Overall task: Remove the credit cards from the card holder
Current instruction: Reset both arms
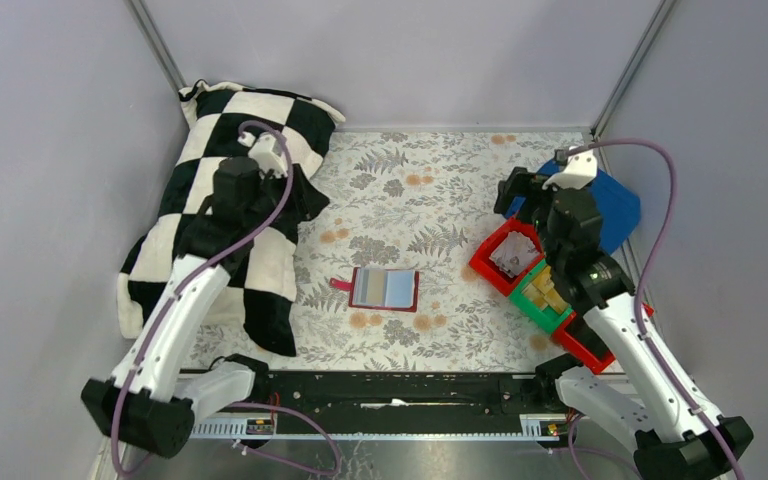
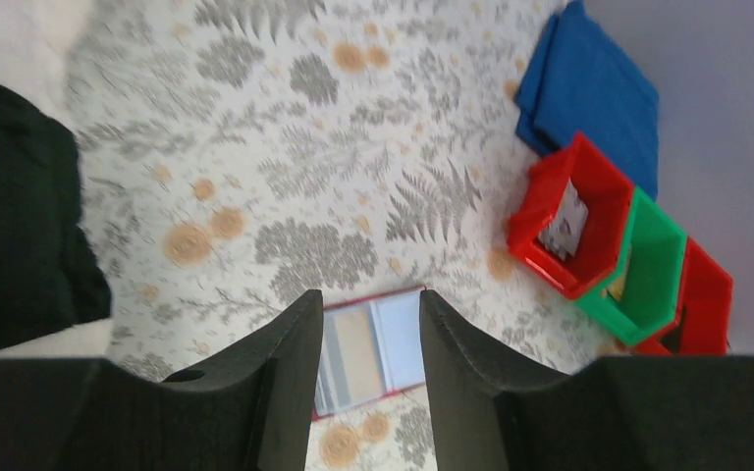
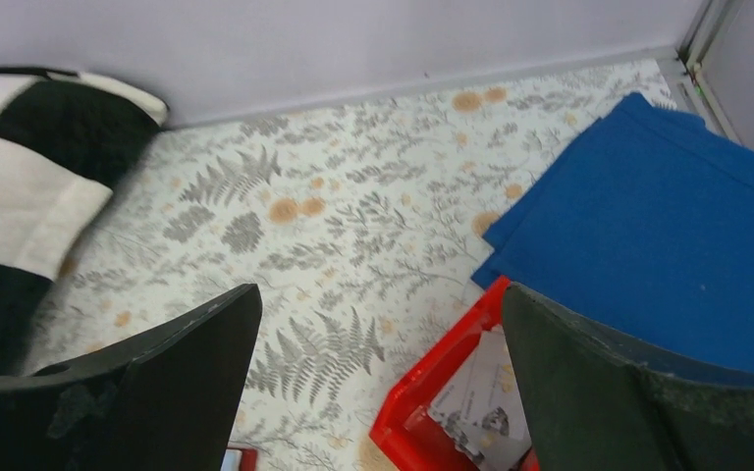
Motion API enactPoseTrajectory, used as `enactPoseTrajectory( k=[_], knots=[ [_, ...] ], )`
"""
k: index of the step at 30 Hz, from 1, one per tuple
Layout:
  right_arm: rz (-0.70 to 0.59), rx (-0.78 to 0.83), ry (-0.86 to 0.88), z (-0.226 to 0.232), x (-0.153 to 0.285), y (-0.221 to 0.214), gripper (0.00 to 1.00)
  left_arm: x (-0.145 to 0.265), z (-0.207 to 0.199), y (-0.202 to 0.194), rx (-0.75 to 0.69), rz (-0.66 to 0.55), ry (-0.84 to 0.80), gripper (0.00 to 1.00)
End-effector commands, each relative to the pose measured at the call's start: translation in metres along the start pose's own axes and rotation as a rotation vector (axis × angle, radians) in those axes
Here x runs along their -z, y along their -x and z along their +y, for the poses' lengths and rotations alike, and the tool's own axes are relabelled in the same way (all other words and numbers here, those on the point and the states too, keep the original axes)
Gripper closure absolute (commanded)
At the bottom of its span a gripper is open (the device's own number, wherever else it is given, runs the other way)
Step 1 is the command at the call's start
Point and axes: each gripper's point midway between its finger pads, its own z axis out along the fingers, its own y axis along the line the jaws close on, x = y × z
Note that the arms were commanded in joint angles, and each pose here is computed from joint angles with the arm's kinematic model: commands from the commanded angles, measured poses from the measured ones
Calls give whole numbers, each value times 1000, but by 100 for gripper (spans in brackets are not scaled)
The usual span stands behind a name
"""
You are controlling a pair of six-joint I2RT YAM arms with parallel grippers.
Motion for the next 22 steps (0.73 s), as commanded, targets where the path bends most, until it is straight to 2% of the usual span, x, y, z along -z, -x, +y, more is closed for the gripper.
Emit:
enactPoseTrajectory(
  k=[1, 3, 7, 16, 22],
  knots=[
    [-49, 13, -21, -10, -4, -13, 0, 37, 2, 48, -72, -300, 65, 54],
    [-80, -15, -27, -13, -5, -17, 0, 54, 5, 57, -68, -408, 84, 47],
    [-99, -54, -49, -19, -5, -28, 0, 78, 19, 60, -27, -520, 160, 46],
    [-95, -65, -111, -29, -9, -32, 0, 82, 31, 55, 1, -514, 225, 45],
    [-103, -79, -134, -34, -6, -33, 0, 75, 27, 54, -1, -484, 202, 46]
  ],
)
